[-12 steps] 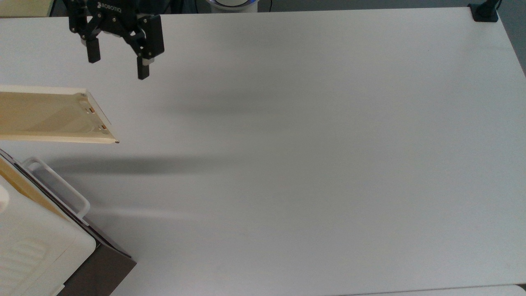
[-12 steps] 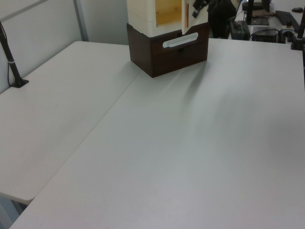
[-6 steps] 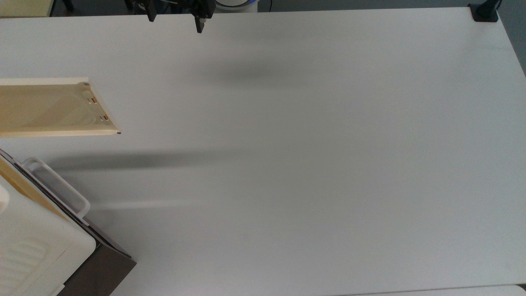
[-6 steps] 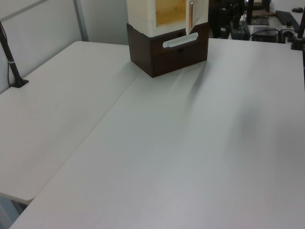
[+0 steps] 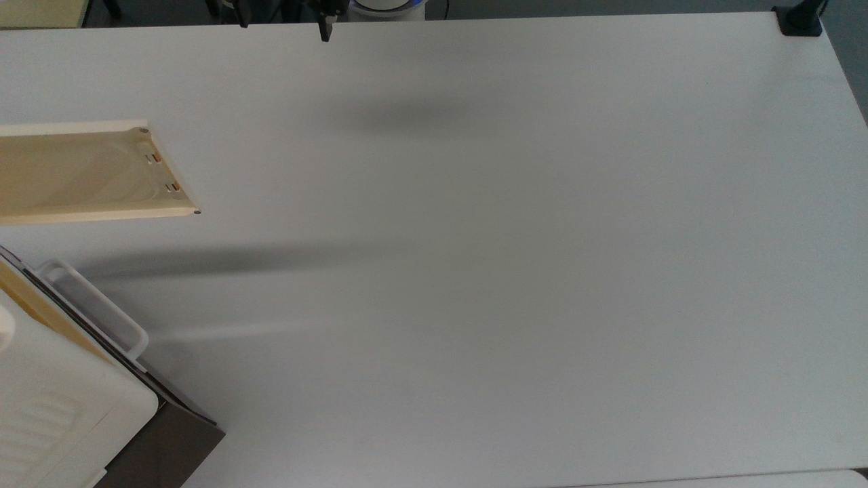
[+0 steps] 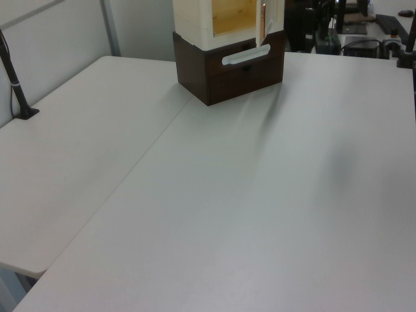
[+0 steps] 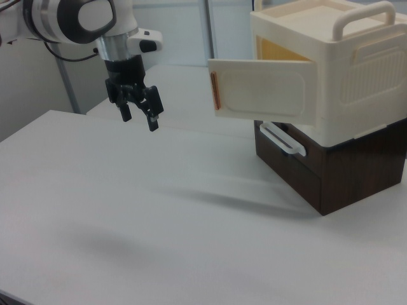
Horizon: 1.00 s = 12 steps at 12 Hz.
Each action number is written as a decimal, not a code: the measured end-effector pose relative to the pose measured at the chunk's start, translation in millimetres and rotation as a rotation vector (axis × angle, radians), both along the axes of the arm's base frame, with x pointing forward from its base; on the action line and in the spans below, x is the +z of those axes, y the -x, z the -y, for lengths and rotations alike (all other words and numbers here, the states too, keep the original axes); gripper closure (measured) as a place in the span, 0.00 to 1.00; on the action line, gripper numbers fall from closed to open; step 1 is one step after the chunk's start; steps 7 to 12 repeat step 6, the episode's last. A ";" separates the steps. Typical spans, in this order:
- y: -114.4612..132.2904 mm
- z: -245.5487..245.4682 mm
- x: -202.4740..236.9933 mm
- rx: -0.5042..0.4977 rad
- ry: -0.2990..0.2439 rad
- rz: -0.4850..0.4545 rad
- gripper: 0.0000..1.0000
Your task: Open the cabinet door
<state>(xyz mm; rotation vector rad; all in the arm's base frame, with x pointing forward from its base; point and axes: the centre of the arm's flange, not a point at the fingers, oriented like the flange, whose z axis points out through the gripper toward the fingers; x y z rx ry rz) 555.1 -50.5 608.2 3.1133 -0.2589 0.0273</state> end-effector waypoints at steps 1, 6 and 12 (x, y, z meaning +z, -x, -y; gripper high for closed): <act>0.0 3.8 1.3 0.005 0.000 0.003 0.00; -5.0 21.4 9.5 -0.017 0.001 0.023 0.00; -5.0 21.4 9.5 -0.017 0.001 0.023 0.00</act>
